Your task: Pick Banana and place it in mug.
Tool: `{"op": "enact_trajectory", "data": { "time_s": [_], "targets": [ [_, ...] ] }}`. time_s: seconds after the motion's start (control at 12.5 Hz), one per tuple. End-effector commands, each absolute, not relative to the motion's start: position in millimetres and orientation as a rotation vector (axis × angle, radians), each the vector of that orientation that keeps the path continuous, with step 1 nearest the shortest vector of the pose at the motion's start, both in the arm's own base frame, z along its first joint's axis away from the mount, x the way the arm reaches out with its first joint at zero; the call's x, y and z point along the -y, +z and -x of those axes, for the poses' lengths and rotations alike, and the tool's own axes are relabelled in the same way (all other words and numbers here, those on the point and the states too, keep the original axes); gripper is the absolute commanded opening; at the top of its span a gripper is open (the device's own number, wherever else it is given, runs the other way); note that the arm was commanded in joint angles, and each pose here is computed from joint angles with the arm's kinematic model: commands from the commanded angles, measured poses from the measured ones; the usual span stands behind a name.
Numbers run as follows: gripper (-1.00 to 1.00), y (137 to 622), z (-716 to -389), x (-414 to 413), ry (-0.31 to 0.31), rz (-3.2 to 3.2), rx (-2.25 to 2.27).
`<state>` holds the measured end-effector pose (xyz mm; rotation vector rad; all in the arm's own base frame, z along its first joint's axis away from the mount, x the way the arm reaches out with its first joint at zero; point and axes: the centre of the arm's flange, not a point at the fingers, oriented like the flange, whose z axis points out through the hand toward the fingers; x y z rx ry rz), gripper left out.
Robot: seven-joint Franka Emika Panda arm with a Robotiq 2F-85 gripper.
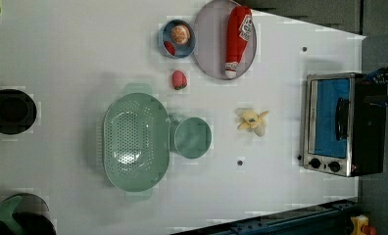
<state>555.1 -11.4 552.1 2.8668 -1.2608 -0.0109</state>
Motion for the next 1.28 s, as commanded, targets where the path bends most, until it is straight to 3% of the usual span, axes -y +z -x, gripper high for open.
{"op": "enact_trajectory", "data": {
  "time_s": [0.08, 0.24, 0.48, 0.64, 0.96, 1.28],
  "targets": [
    [0.60, 619, -468, 37, -0.011, -2.876, 1.302],
    [1.00, 596, -468, 37, -0.079, -2.861, 1.292],
    [1.00, 528, -475, 34, -0.218, -2.847, 1.223],
    [1.00, 471, -484, 33, -0.254, -2.846, 1.191],
    [1.00, 361, -493, 26, -0.196, -2.961, 0.938],
    [1.00, 266, -491, 26, -0.180, -3.082, 0.455]
  ]
}}
